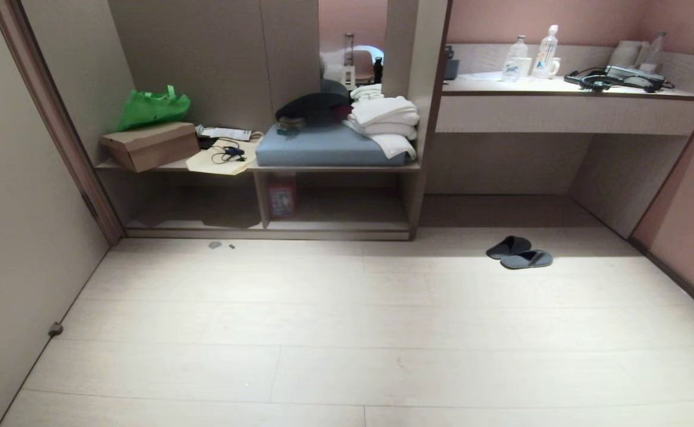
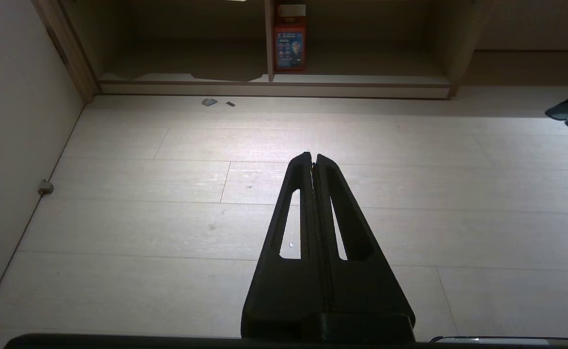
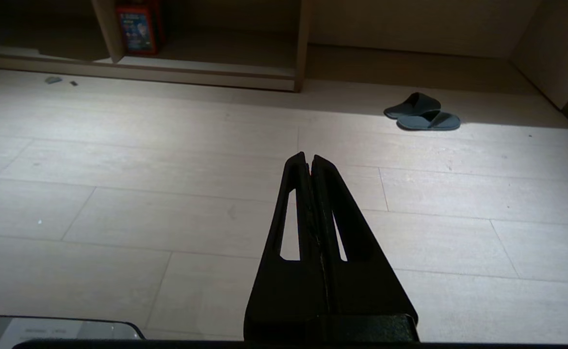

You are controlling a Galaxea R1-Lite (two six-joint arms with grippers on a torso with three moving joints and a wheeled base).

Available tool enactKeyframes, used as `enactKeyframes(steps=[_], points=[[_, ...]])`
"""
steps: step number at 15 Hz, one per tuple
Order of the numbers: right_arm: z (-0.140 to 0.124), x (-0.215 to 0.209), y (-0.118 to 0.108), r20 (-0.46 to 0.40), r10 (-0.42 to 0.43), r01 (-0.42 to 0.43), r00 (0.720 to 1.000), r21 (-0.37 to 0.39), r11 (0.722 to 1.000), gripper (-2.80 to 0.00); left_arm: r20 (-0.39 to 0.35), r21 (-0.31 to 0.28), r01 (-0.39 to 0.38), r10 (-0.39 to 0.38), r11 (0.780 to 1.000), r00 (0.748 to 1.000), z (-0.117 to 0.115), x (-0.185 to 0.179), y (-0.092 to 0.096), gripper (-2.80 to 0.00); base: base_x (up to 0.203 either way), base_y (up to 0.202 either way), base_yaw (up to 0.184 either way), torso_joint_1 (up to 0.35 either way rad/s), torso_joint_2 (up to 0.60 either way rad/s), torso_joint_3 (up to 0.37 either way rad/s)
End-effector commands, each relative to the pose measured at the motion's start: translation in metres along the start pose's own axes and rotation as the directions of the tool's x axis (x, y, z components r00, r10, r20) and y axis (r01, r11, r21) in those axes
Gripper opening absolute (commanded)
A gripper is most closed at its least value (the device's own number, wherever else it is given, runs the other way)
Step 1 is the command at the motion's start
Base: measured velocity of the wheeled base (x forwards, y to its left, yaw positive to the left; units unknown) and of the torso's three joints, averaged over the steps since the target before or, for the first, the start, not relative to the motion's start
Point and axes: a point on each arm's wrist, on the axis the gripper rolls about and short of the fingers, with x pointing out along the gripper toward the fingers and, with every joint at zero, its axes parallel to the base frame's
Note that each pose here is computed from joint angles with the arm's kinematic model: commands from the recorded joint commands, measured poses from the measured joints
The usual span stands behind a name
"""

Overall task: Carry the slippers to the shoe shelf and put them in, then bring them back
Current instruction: Pick up the slippers on the floor

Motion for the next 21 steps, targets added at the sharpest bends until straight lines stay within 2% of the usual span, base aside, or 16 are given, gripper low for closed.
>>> enactKeyframes(steps=[1,21], points=[[0.0,0.0001,0.0,-0.002,0.001,-0.001,1.0,0.0,1.0,-2.8,-0.008,0.0,0.0,0.0,1.0,1.0,-0.002,0.0006,0.0,-2.8,0.194,0.0,0.002,0.002,0.0,0.006],[0.0001,0.0001,0.0,0.0,0.001,-0.001,1.0,-0.002,1.0,-2.8,-0.008,0.0,0.0,0.0,1.0,1.0,-0.002,0.0006,0.0,-2.8,0.195,0.0,-0.001,0.003,0.0,0.004]])
